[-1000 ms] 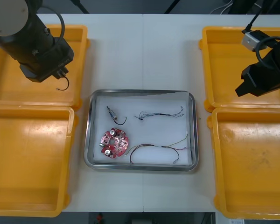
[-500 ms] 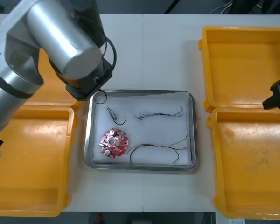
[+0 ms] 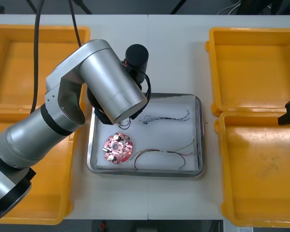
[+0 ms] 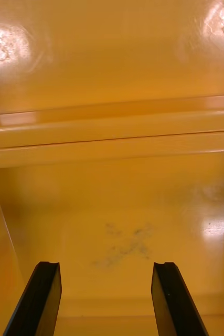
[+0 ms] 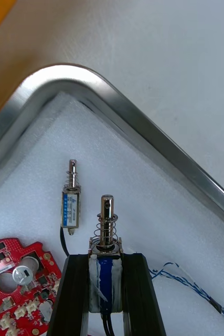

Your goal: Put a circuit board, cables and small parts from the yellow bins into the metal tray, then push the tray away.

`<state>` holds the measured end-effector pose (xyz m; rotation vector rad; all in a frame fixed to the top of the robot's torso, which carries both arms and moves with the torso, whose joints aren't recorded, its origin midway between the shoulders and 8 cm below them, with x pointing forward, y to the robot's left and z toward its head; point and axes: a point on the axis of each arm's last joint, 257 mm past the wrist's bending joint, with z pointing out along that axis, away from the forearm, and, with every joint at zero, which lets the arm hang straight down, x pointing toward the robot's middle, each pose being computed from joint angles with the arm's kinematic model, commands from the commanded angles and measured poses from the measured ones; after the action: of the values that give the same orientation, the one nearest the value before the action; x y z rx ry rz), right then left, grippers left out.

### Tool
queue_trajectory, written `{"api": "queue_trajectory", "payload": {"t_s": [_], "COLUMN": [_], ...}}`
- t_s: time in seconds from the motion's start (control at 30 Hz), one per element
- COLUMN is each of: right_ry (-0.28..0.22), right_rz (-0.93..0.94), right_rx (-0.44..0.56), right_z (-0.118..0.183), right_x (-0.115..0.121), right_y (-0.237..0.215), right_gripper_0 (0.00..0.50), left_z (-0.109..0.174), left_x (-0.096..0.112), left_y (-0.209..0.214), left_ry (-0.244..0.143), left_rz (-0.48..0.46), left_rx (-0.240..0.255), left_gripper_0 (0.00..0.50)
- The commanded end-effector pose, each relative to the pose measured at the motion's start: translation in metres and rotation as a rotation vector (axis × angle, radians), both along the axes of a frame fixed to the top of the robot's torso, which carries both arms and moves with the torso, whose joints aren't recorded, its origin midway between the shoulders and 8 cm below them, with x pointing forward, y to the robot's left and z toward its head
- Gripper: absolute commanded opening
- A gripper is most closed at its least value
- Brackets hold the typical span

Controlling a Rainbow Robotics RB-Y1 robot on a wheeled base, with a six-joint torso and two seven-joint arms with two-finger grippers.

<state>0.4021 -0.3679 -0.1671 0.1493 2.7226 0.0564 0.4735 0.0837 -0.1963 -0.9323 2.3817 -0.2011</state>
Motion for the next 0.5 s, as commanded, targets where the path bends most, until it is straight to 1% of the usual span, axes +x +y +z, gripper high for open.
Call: {"api": "queue_trajectory", "payload": {"t_s": [0.03, 0.23, 0.3, 0.33, 0.5], "right_ry": [-0.022, -0.036, -0.036, -0.042, -0.053], "right_rz": [-0.054, -0.066, -0.067, -0.065, -0.051], "right_rx": [-0.001, 0.013, 0.013, 0.011, 0.016], "right_z": [0.006, 0.0, -0.002, -0.003, -0.01], "right_x": [0.007, 0.016, 0.017, 0.019, 0.026], "right_y": [-0.022, -0.027, -0.029, -0.03, -0.027], "right_gripper_0": [0.5, 0.5, 0.5, 0.5, 0.5], "left_z": [-0.015, -0.032, -0.034, -0.039, -0.051], "left_x": [-0.003, 0.004, 0.005, 0.004, 0.005], "left_y": [-0.028, -0.036, -0.037, -0.038, -0.039], "left_ry": [-0.013, -0.023, -0.024, -0.014, 0.0], "left_rz": [-0.025, -0.024, -0.022, -0.019, -0.015], "left_rx": [-0.016, -0.001, 0.0, 0.001, 0.006], "left_gripper_0": [0.0, 0.0, 0.0, 0.0, 0.0]}}
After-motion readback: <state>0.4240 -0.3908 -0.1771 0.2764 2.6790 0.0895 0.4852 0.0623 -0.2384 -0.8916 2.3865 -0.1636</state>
